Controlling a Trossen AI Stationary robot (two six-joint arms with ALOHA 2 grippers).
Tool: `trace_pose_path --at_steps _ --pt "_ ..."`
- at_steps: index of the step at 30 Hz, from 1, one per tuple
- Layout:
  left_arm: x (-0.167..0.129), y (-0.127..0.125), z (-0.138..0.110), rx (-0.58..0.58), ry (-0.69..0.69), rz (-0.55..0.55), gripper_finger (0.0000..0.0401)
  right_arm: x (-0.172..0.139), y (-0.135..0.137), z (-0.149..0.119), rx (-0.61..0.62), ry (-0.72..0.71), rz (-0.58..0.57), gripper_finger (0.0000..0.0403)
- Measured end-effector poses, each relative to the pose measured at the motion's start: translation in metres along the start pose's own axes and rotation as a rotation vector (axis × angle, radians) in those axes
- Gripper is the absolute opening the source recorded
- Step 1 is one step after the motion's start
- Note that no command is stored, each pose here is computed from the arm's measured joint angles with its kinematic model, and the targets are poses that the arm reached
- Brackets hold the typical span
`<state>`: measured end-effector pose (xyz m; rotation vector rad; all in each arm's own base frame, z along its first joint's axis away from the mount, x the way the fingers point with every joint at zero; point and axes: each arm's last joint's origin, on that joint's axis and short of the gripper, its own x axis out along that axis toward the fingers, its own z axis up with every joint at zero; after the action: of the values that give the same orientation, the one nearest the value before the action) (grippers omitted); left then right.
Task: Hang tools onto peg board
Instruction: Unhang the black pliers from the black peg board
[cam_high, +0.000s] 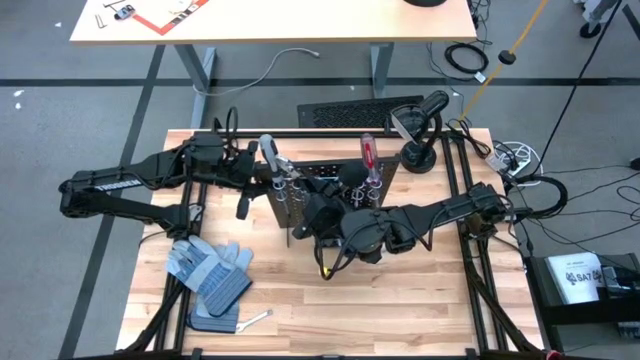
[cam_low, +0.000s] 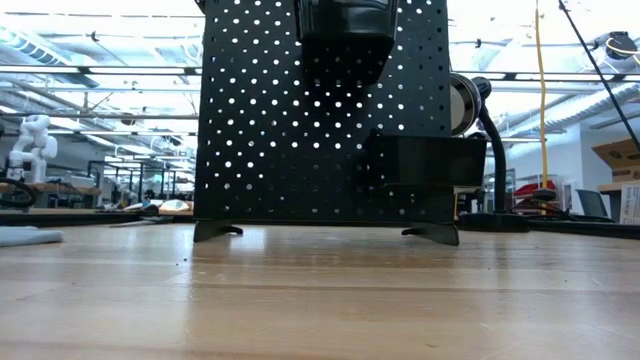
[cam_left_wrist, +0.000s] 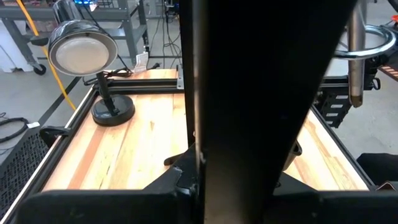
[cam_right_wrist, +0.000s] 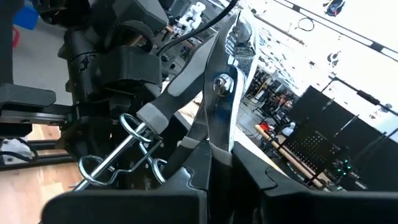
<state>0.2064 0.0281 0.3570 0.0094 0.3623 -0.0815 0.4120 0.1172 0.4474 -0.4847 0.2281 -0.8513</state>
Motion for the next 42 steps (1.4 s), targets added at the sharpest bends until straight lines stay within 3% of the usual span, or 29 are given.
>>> trace_pose_path --at_steps 19,42 --pt "0.000 0.000 0.000 0.000 0.001 0.001 0.0063 0.001 -0.002 0.005 -0.082 -0.047 0.028 0.0024" --pt "0.000 0.000 0.000 0.000 -0.003 0.004 0.0063 0.004 -0.013 0.014 -0.010 -0.059 -0.057 0.0024"
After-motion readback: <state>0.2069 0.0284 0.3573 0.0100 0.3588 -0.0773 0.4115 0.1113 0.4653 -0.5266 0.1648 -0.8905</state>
